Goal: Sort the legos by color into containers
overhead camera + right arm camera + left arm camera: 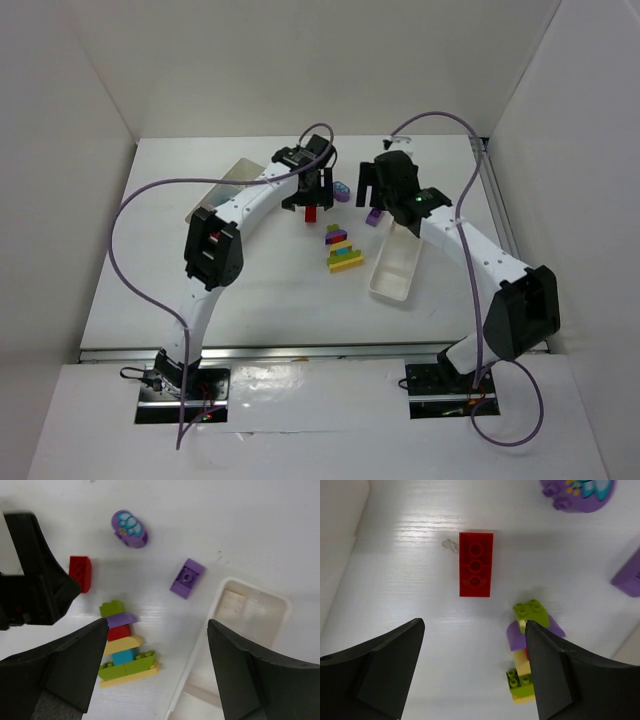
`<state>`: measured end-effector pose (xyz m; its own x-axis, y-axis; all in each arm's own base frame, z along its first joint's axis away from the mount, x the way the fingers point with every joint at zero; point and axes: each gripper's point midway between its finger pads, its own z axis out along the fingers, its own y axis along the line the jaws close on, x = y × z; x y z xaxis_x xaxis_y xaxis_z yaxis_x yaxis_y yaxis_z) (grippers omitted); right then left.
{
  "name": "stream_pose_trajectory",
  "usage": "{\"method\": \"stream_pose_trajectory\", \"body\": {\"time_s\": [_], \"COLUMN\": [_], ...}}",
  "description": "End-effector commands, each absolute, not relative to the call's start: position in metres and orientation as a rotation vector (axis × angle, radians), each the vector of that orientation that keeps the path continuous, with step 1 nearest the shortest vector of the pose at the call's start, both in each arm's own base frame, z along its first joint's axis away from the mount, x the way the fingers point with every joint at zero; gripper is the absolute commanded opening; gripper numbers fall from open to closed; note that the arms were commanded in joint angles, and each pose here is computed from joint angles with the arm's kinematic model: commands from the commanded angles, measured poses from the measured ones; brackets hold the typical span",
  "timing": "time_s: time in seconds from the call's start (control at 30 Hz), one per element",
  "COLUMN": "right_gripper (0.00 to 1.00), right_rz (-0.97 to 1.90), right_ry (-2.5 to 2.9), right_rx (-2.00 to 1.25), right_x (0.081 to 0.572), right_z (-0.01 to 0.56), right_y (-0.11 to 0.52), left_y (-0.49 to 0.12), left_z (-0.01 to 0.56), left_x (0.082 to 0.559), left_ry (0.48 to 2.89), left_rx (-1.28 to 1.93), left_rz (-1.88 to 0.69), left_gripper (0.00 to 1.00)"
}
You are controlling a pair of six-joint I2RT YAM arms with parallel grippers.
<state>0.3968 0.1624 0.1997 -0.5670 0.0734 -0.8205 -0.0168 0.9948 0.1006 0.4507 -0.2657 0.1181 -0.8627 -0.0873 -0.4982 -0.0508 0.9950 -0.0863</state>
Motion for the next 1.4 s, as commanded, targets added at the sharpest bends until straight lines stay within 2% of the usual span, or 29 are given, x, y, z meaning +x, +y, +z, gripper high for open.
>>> {"method": "stream_pose_trajectory", "body": {"time_s": [0.0, 0.17, 0.27, 0.47, 0.53, 0.7, 0.8, 0.93, 0.97, 1.0, 1.07, 1.1, 1.17, 1.2, 1.3, 1.37], "right_gripper": [0.88, 0.92, 0.92, 0.92, 0.92, 0.92, 0.92, 0.92, 0.92, 0.92, 0.92, 0.92, 0.94, 0.94, 0.95, 0.97], "right_rz": [0.104, 0.083, 0.092, 0.097, 0.092, 0.114, 0.123, 0.124, 0.124, 0.128, 0.122, 0.136, 0.163, 0.169, 0.167, 0.193], "right_ry": [2.097, 2.135, 2.138, 2.13, 2.128, 2.112, 2.114, 2.114, 2.114, 2.106, 2.117, 2.137, 2.176, 2.217, 2.259, 2.28], "right_rx": [0.191, 0.213, 0.208, 0.205, 0.194, 0.192, 0.187, 0.187, 0.187, 0.188, 0.186, 0.159, 0.142, 0.135, 0.104, 0.015], "right_x": [0.4, 0.398, 0.401, 0.414, 0.416, 0.422, 0.424, 0.424, 0.424, 0.425, 0.426, 0.431, 0.438, 0.449, 0.47, 0.477], "right_z": [0.216, 0.206, 0.206, 0.209, 0.211, 0.217, 0.215, 0.215, 0.215, 0.217, 0.211, 0.206, 0.202, 0.198, 0.19, 0.182], "right_y": [0.138, 0.129, 0.131, 0.134, 0.135, 0.139, 0.142, 0.142, 0.142, 0.143, 0.143, 0.15, 0.155, 0.16, 0.172, 0.187], "left_y": [-0.265, -0.267, -0.268, -0.271, -0.273, -0.269, -0.27, -0.27, -0.276, -0.276, -0.273, -0.273, -0.244, -0.232, -0.175, -0.14], "left_z": [0.099, 0.075, 0.069, 0.054, 0.052, 0.039, 0.033, 0.033, 0.053, 0.066, 0.119, 0.135, 0.15, 0.182, 0.182, 0.205], "left_x": [0.457, 0.475, 0.488, 0.497, 0.497, 0.49, 0.488, 0.488, 0.489, 0.489, 0.486, 0.482, 0.476, 0.469, 0.451, 0.44], "left_ry": [2.642, 2.636, 2.626, 2.635, 2.64, 2.677, 2.692, 2.692, 2.662, 2.649, 2.593, 2.576, 2.58, 2.537, 2.573, 2.515], "left_rx": [-0.118, -0.123, -0.144, -0.089, -0.059, -0.042, -0.037, -0.037, -0.017, -0.018, -0.03, -0.029, -0.082, -0.103, -0.229, -0.312], "left_rz": [-0.06, -0.041, -0.076, -0.098, -0.106, -0.075, -0.083, -0.083, -0.105, -0.115, -0.184, -0.209, -0.203, -0.239, -0.153, -0.092], "left_gripper": [0.93, 0.94, 0.89, 0.65, 0.65, 0.73, 0.71, 0.45, 0.31, 0.25, 0.19, 0.1, 0.0, 0.0, 0.0, 0.0]}}
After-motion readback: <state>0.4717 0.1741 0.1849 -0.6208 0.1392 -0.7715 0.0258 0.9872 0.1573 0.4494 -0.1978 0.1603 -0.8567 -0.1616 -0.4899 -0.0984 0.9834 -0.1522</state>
